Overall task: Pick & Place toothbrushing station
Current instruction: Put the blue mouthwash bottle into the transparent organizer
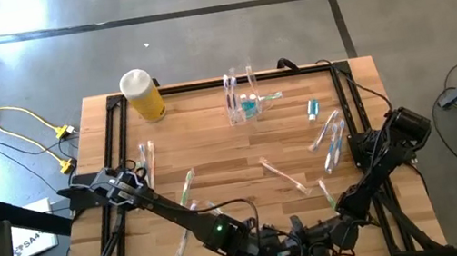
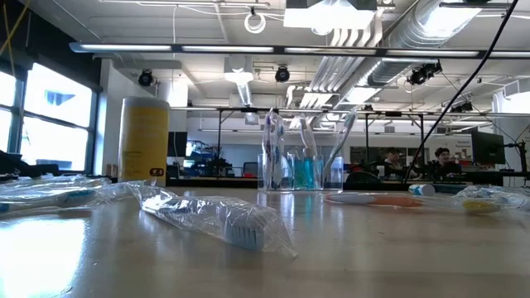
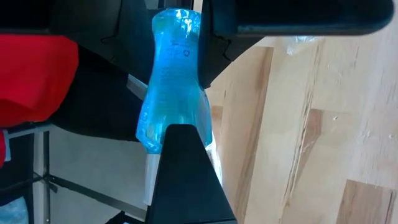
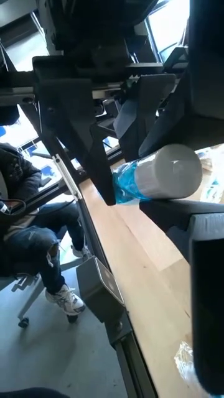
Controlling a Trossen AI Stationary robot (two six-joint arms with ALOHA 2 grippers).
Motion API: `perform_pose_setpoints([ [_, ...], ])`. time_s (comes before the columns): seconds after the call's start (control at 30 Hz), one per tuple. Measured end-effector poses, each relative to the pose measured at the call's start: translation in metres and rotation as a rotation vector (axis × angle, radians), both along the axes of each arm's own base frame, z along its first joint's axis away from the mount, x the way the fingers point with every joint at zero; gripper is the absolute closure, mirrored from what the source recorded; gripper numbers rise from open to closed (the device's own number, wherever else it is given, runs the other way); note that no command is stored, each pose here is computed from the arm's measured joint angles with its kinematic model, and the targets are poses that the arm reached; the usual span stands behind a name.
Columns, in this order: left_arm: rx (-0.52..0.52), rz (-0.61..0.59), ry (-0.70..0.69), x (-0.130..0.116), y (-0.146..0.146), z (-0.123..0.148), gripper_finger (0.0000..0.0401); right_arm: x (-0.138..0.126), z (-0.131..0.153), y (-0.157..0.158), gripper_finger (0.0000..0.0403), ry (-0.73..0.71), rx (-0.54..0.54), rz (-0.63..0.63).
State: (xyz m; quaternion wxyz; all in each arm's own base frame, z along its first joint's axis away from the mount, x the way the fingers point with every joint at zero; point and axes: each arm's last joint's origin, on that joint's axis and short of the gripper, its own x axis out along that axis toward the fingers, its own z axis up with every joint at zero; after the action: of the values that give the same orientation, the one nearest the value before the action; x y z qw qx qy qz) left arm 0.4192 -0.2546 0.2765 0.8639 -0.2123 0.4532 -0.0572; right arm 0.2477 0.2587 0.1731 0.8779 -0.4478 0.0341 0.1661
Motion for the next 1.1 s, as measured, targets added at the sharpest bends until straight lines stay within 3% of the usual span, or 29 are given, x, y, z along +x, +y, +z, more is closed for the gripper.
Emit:
perform_pose_setpoints([
  [0.2,0.018,-0.020,-0.013,0.000,0.000,0.000,0.0313,-0.001,0.000,0.001,0.0312,-0.001,0.000,0.000],
  [0.3,0.080,-0.043,-0.043,0.000,0.000,0.000,0.0303,-0.002,0.000,0.001,0.0312,0.006,0.027,-0.015],
  [0.67,0.267,-0.089,-0.018,-0.005,0.007,-0.005,0.0153,-0.008,-0.003,0.003,0.0312,0.047,0.169,-0.142],
  [0.83,0.349,-0.113,0.053,-0.014,0.014,-0.002,0.0130,-0.010,-0.011,-0.001,0.0312,0.112,0.249,-0.267],
  [0.9,0.441,-0.113,0.088,-0.021,0.020,0.003,0.0130,-0.011,-0.014,-0.003,0.0312,0.120,0.282,-0.322],
  [1.03,0.779,-0.038,0.229,-0.040,0.039,0.004,0.0140,-0.013,-0.010,-0.010,0.0312,0.069,0.360,-0.491],
  [1.1,0.943,0.014,0.342,-0.053,0.053,0.004,0.0147,-0.012,0.000,-0.017,0.0312,0.027,0.452,-0.583],
])
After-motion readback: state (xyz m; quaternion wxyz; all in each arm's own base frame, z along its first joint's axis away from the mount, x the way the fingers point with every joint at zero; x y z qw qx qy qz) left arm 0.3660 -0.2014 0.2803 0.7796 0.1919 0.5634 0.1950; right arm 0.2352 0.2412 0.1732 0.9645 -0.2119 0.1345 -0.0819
